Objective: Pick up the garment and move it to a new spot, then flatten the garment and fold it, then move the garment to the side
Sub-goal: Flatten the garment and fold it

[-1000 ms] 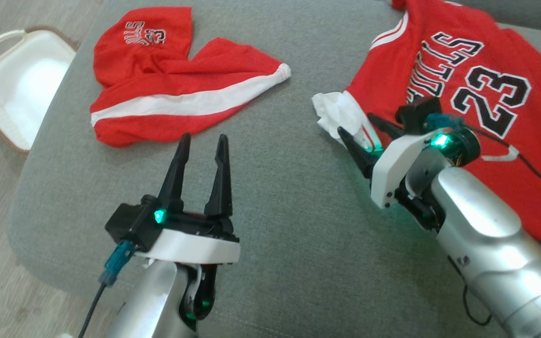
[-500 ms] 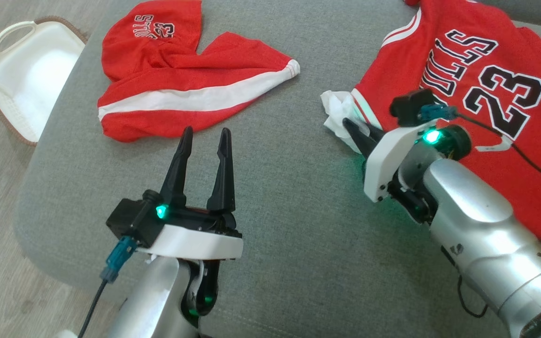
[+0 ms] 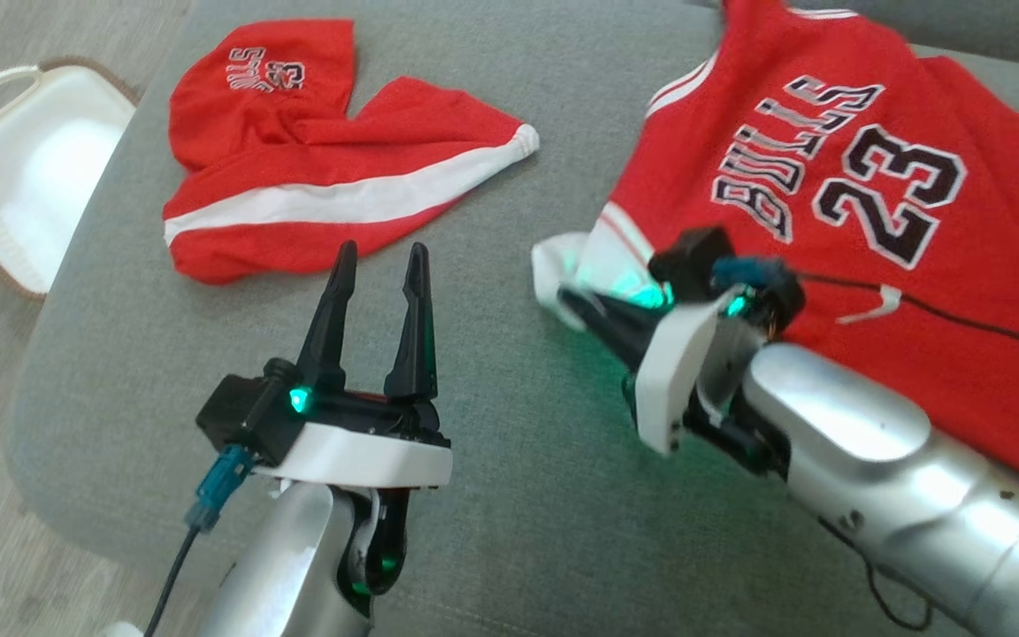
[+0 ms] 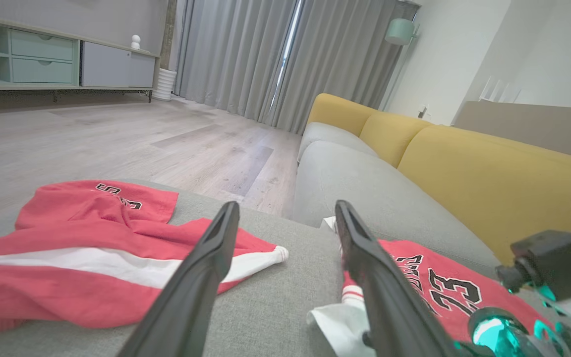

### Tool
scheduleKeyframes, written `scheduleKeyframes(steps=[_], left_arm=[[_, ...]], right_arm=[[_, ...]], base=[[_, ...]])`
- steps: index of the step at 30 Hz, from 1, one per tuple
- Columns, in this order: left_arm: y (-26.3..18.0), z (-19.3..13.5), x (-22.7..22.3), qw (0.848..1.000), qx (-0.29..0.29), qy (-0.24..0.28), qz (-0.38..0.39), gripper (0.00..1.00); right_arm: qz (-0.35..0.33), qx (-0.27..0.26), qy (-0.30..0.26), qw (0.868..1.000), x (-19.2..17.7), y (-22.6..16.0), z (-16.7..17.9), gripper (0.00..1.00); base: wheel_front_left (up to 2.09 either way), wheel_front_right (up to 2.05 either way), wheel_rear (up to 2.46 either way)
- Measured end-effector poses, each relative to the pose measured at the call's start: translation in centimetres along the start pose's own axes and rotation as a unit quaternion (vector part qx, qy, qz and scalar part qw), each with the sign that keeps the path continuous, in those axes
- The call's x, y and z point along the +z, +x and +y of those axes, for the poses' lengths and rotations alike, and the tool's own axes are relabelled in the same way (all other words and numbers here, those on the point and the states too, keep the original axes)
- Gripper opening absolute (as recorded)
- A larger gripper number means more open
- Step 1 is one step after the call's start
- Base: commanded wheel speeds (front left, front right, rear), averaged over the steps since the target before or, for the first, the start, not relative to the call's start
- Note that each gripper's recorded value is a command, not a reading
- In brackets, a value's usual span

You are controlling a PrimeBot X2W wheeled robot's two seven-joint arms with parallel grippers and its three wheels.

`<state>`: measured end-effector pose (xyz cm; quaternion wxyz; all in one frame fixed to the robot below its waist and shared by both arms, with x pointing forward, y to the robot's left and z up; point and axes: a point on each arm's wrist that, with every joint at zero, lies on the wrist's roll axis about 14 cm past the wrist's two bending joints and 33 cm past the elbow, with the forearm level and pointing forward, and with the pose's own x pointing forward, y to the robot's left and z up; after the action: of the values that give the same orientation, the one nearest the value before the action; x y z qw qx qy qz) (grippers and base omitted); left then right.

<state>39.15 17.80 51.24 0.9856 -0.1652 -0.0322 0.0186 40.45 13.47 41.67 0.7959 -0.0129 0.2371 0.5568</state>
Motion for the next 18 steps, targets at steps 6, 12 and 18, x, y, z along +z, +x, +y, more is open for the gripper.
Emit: scheduleKeyframes(steps=[6, 12, 18], left_arm=[[0.0, -0.9, 0.3, 1.0, -0.013, -0.002, -0.005, 1.0], [0.1, -1.7, 0.4, 1.0, -0.03, 0.002, -0.008, 1.0], [-0.3, -2.4, -0.2, 0.999, -0.04, -0.002, -0.002, 1.0]], right_arm=[[0.047, 0.026, -0.033, 0.998, -2.6, -2.0, 1.6, 0.0], [0.046, 0.03, -0.045, 0.997, -2.1, -3.5, 2.7, 1.0], [0.023, -0.001, -0.05, 0.998, -2.0, -5.4, 2.0, 1.0]], base=[[0.0, 0.0, 0.0], [0.0, 0.0, 0.0], [0.0, 0.0, 0.0]])
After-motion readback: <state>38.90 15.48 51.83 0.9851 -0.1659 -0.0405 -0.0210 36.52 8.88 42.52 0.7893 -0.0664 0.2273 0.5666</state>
